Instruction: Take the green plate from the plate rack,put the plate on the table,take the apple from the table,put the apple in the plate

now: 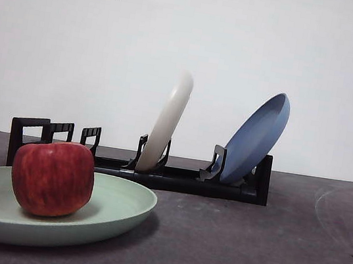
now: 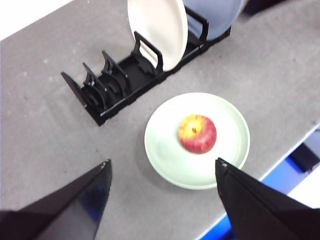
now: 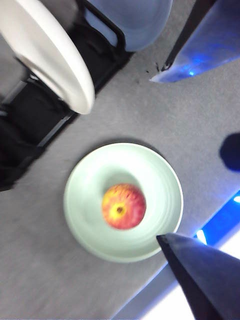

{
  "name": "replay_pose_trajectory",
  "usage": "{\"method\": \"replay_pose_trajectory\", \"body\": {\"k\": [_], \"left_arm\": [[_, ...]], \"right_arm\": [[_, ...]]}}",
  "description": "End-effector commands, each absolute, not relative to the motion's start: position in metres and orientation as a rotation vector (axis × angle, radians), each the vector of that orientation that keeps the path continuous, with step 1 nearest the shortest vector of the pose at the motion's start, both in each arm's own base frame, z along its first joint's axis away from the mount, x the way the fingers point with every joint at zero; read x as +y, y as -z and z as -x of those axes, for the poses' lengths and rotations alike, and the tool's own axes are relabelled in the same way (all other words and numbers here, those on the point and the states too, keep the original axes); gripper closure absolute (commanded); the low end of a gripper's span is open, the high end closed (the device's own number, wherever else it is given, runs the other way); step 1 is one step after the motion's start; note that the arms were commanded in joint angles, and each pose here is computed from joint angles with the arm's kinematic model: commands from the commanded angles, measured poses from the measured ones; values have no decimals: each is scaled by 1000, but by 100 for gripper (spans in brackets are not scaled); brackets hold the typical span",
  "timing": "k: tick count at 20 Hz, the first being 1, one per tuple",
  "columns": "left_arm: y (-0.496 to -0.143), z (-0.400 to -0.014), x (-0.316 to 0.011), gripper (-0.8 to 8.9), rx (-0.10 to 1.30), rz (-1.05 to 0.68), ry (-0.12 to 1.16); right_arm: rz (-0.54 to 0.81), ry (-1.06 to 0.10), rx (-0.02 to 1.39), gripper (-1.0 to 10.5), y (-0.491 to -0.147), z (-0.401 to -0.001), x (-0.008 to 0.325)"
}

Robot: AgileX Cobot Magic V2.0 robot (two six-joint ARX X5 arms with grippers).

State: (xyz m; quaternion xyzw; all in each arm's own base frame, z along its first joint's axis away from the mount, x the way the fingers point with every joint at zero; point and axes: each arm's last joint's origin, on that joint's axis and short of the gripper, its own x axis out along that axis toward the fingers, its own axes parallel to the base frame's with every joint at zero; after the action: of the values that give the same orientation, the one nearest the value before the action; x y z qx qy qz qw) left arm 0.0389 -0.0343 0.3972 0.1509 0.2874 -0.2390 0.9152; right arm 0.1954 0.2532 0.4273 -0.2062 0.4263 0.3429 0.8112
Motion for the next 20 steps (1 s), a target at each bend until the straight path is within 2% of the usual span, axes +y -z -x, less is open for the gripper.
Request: {"method": "replay_pose_trajectory", "body": {"k": [1, 5, 7, 9, 12, 17, 18, 19, 20], "left_arm": [[-398, -39, -35, 468, 577, -287, 494], [-405, -42, -40, 468, 508, -224, 526], [-410, -43, -44, 468, 474, -169, 607], [-415, -43, -47, 468, 437, -127, 663], [-417, -44, -48, 468, 424, -86, 660], [-416, -43, -50, 473, 471, -38, 719], [-415, -44, -51, 483, 486, -44, 716], [-413, -44, -52, 565, 503, -55, 713], [-412, -45, -53, 720, 523, -69, 709]], "right_arm": [[389, -745, 841, 442, -456, -170, 222], [247, -755, 696, 443, -497, -125, 163], [196, -753, 667, 443, -502, -106, 137], [165, -743, 672, 444, -495, -90, 116], [146, -713, 720, 443, -470, -73, 93], [159, -676, 810, 452, -431, -63, 80], [164, -674, 818, 503, -427, -63, 80], [167, -674, 822, 586, -426, -63, 80], [167, -674, 821, 713, -426, -63, 80]]}}
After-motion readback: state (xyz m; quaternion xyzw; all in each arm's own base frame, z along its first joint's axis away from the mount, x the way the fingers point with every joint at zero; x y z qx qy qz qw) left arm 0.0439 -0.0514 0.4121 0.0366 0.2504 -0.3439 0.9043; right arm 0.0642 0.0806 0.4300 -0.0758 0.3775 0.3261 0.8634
